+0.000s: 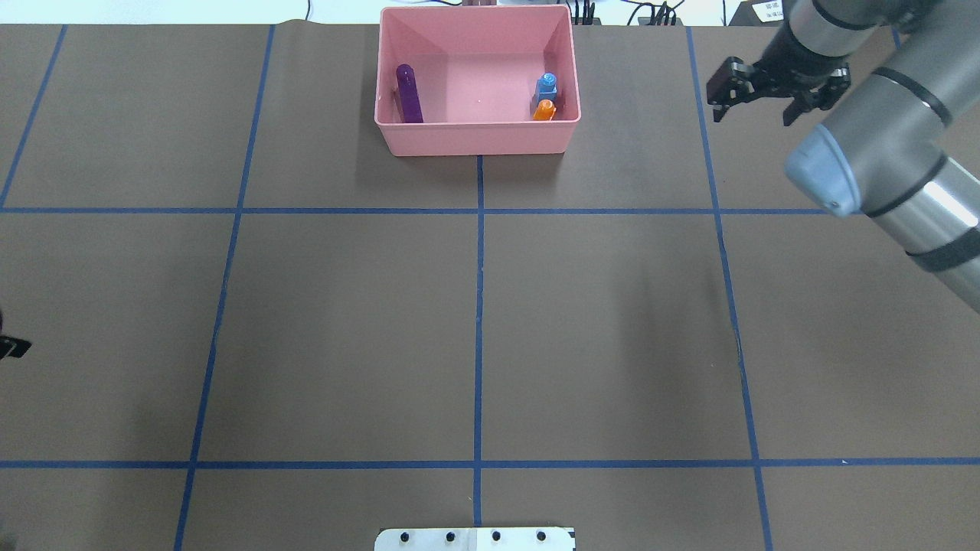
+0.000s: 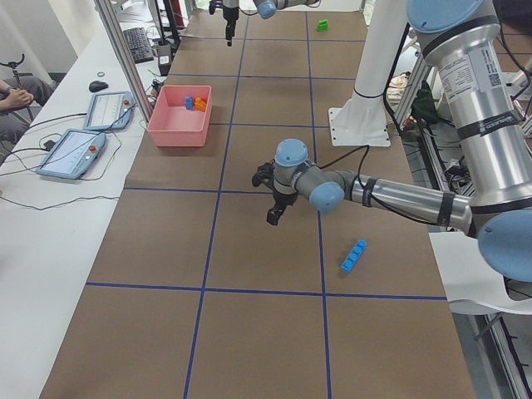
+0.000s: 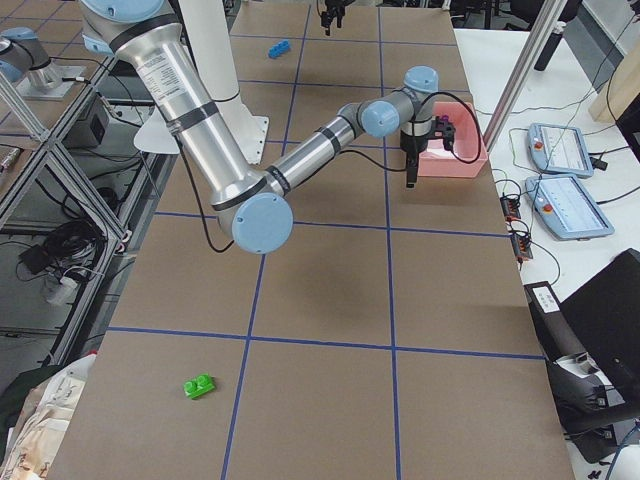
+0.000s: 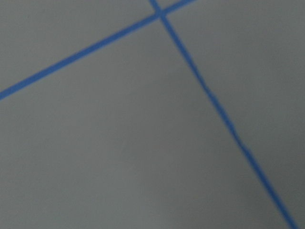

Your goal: Put all blocks into box

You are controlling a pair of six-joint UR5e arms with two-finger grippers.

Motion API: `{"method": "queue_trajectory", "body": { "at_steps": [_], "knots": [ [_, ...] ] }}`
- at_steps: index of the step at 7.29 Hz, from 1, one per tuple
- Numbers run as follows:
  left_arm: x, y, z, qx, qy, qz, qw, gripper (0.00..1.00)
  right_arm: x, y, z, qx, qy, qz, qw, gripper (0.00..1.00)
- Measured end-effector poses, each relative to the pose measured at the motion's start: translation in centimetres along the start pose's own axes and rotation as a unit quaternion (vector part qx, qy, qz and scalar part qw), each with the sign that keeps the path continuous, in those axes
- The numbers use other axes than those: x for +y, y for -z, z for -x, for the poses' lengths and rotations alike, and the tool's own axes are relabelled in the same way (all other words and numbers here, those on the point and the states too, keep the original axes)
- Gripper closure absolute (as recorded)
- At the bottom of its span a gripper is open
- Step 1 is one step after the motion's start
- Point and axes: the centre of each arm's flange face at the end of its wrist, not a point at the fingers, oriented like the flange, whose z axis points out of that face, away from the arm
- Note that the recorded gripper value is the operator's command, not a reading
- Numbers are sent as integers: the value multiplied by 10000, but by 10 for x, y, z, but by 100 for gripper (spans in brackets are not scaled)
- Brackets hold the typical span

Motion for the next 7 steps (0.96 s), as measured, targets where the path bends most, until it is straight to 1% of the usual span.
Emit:
{"method": "queue_trajectory", "body": {
  "at_steps": [1, 2, 3, 4, 5, 6, 7],
  "knots": [
    [47, 1, 6, -12, -85, 109, 9999, 0, 23, 7, -23, 18, 66, 6, 10000, 1],
    [83, -4, 10, 5, -37, 349, 9994, 0, 39, 11, -38, 25, 94, 6, 10000, 1],
    [111, -18, 18, 18, 371, 664, 9971, 0, 49, 14, -45, 28, 106, 5, 9999, 1],
    [130, -30, 24, 30, 1106, 924, 9896, 0, 54, 15, -49, 32, 108, 4, 9999, 1],
    [140, -35, 24, 111, 1963, 1071, 9746, 0, 56, 16, -50, 33, 111, -2, 9999, 1],
    [142, -35, 20, 238, 2809, 1080, 9533, 0, 57, 17, -51, 34, 119, -16, 9999, 1],
    [140, -31, 14, 351, 3532, 977, 9298, 0, 57, 18, -50, 39, 133, -44, 9999, 1]
  ]
}}
